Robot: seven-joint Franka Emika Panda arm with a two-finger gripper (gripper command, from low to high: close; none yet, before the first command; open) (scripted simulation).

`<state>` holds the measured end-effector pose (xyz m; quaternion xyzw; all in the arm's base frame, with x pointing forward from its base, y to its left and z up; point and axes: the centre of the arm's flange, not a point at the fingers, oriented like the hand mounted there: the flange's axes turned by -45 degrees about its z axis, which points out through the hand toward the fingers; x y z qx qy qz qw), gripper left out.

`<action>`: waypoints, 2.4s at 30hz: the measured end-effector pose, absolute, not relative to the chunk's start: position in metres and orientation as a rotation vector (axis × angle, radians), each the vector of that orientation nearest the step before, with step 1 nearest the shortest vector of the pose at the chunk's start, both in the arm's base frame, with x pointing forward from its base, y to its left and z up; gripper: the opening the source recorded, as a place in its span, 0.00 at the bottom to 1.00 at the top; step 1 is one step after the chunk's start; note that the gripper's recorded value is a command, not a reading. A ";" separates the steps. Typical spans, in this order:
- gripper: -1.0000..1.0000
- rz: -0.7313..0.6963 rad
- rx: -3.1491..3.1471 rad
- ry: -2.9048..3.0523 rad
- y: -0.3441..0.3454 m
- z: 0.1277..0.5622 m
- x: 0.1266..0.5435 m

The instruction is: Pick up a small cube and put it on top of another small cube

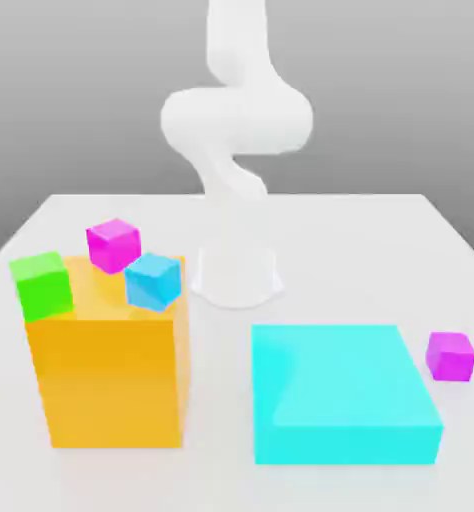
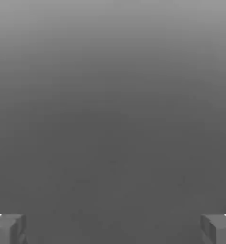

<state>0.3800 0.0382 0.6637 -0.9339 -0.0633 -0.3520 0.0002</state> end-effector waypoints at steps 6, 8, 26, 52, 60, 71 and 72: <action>0.50 -0.813 -2.946 -0.762 0.144 0.536 0.419; 0.50 -0.716 -2.920 -0.946 0.178 0.493 0.418; 0.50 -0.003 -2.300 -2.137 0.336 0.161 0.244; 0.00 -0.001 -2.825 -1.567 0.144 0.322 0.374; 0.00 0.015 -3.057 -0.994 -0.028 0.404 0.362; 0.00 0.000 -3.109 -0.433 -0.164 0.410 0.269; 1.00 -0.001 -3.108 -0.432 -0.164 0.399 0.268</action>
